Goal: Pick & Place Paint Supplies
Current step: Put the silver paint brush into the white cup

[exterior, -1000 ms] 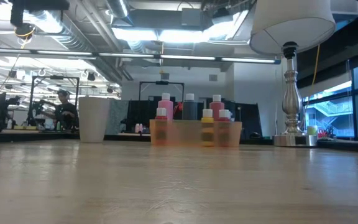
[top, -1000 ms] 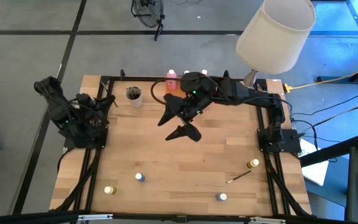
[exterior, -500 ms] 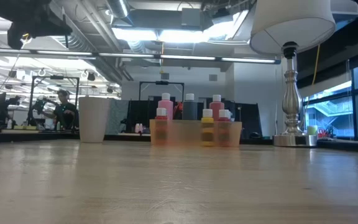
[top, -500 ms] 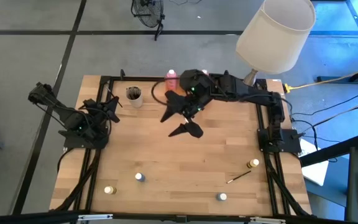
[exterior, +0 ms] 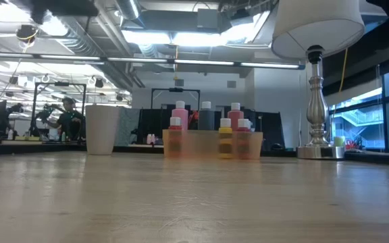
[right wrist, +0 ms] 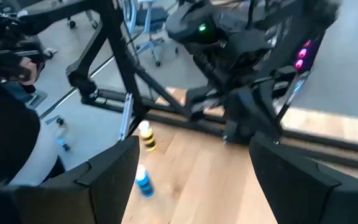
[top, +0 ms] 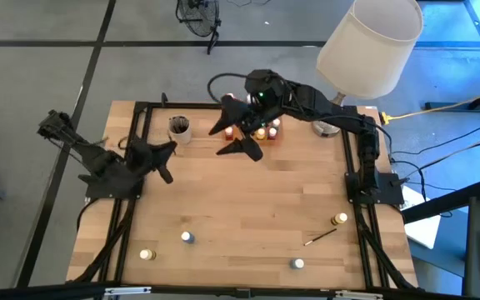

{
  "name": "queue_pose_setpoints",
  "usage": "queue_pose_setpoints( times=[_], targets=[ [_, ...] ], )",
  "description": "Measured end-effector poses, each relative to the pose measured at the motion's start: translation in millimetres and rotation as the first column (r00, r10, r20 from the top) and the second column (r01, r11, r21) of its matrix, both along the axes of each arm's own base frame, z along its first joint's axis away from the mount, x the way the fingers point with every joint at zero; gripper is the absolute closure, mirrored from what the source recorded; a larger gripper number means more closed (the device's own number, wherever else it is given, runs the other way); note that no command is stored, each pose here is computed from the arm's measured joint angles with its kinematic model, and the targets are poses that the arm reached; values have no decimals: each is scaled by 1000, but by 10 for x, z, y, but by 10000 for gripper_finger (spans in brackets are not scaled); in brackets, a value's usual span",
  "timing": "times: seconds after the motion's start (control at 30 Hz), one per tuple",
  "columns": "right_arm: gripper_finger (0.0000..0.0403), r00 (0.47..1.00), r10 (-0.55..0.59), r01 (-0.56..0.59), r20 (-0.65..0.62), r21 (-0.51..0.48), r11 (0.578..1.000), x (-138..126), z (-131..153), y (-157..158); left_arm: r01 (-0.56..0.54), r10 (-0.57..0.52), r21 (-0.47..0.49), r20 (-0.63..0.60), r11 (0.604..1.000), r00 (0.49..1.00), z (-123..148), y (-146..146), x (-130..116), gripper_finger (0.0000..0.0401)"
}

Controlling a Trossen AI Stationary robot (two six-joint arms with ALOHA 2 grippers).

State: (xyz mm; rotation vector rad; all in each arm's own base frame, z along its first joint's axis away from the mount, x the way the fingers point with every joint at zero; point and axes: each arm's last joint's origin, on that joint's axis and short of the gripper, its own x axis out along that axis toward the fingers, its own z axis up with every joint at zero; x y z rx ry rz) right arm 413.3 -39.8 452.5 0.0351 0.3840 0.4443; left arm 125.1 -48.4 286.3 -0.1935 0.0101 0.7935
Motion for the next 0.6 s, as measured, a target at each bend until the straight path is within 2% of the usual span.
queue_pose_setpoints(
  times=[0.07, 0.13, 0.3, 0.43, 0.6],
  targets=[
    [96, 999, -4, 5, 35, -7, 1000, 30, 13, -27, 63, -59, 77, -53, 995, 997, 144, 85, 5, 388],
    [96, 999, -9, 10, 51, -10, 1000, 47, 15, -44, 110, -103, 145, -51, 983, 993, 290, 189, -32, 388],
    [96, 996, -45, 47, 70, -30, 998, 61, 27, -61, 96, -110, 174, 73, 980, 991, 454, 461, -241, 388],
    [96, 994, -71, 75, 78, -41, 996, 47, 49, -66, 83, -109, 169, 151, 982, 983, 307, 596, -386, 388],
    [96, 992, -96, 100, 85, -51, 994, 39, 64, -69, 95, -132, 166, 230, 982, 964, -53, 714, -358, 388]
  ],
)
